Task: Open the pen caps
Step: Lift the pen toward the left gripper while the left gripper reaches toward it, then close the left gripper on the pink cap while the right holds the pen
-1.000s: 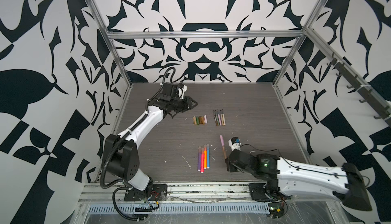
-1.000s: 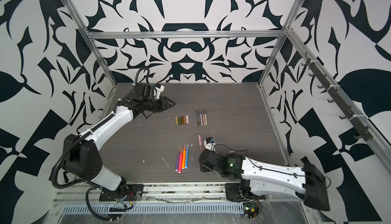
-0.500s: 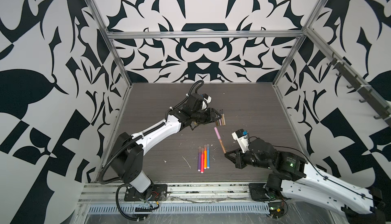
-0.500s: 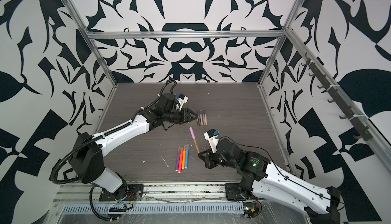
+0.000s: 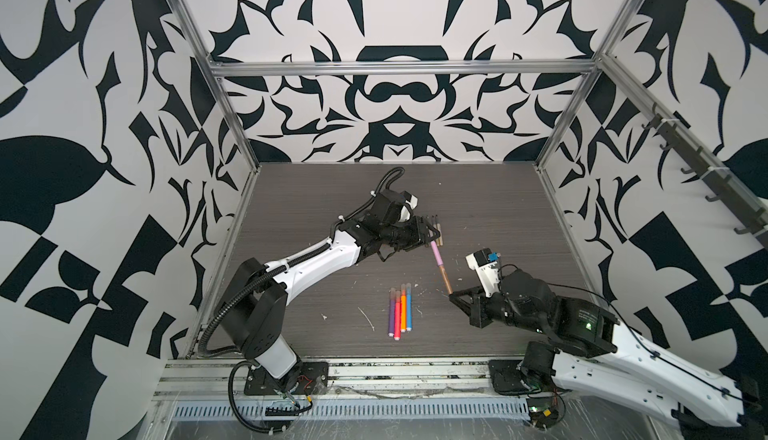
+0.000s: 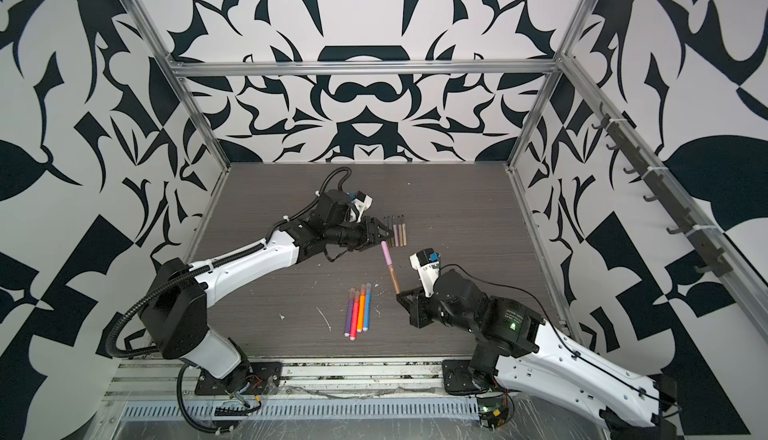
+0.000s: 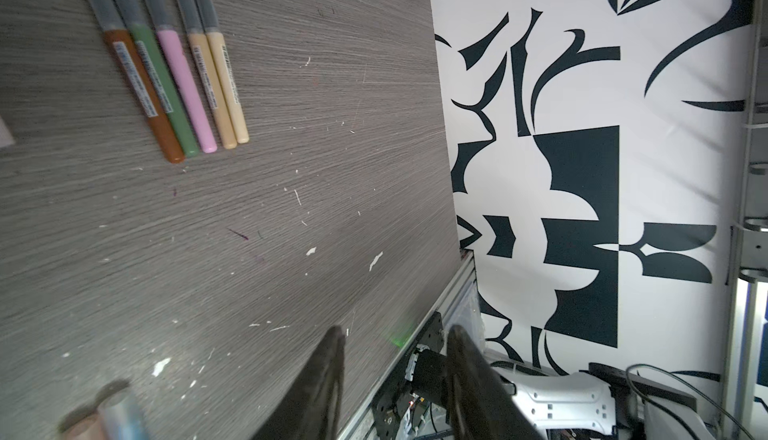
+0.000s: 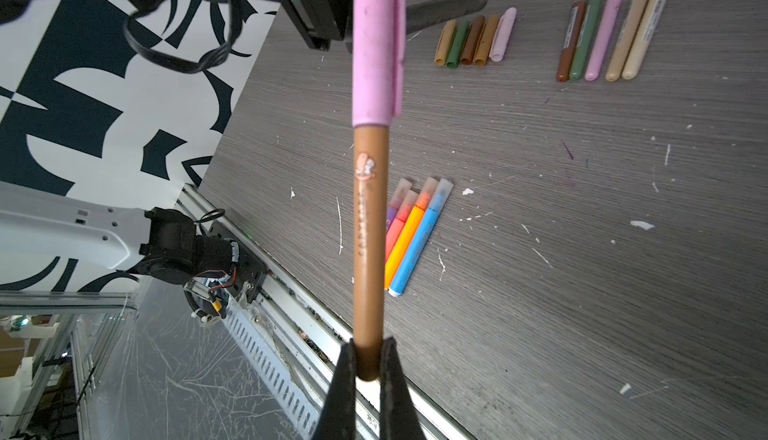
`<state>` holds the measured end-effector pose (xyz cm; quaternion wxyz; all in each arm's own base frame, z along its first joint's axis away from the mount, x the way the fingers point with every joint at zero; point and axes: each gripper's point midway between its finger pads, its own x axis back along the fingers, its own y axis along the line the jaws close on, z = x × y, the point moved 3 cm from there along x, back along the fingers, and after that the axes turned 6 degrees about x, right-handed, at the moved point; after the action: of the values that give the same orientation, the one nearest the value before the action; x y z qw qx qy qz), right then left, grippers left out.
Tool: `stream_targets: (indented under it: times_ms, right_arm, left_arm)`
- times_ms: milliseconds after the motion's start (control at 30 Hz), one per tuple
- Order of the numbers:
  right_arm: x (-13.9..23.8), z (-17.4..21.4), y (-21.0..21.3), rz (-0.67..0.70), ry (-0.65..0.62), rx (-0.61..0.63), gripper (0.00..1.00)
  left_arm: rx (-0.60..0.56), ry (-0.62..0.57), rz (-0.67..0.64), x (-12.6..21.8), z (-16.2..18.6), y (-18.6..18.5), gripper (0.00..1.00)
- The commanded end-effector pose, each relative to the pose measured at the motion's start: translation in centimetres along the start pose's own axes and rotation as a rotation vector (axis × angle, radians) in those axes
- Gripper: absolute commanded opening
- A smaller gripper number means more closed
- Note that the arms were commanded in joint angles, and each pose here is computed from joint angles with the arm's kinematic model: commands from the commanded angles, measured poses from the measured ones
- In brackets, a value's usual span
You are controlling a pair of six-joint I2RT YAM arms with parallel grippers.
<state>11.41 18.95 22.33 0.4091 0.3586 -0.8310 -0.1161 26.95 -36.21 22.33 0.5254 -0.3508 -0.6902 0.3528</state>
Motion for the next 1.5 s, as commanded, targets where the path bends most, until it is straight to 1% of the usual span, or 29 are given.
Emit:
stream_targets:
  times_ms: [0, 167, 333, 500, 733, 1000, 1467]
  right_arm:
    - [0.5, -1.3, 0.2, 0.018, -0.037, -0.001, 0.00]
    - [-0.3, -0.9, 0.3, 0.015, -0.005, -0.003, 0.00]
    - [-0.3, -1.4, 0.2, 0.031, -0.019, -0.003, 0.00]
    - [-0.1, -2.3, -0.3, 0.082, -0.035, -0.007, 0.00]
    - [-0.2, -3.2, -0.5, 0.103, -0.047, -0.012, 0.00]
    - [-0.7, -3.7, -1.3, 0.135, -0.030, -0.033, 0.00]
    - [-1.2, -4.2, -1.1, 0.112, -0.024, -0.045, 0.00]
  left_arm:
    - [-0.003, -0.001, 0.057, 0.5, 0.3, -1.7, 0.44]
    - [0.001, -0.001, 0.068, 0.9, 0.4, -2.1, 0.43]
    - [0.003, 0.002, 0.069, 1.1, 0.8, -2.0, 0.44]
    - [0.003, 0.014, 0.068, 1.0, 1.3, -2.0, 0.40]
    - [0.001, 0.027, 0.078, 0.7, 1.7, -2.1, 0.39]
    - [-0.004, 0.040, 0.088, 0.6, 2.1, -2.3, 0.31]
    - [-0.004, 0.069, 0.095, 0.1, 2.6, -2.5, 0.32]
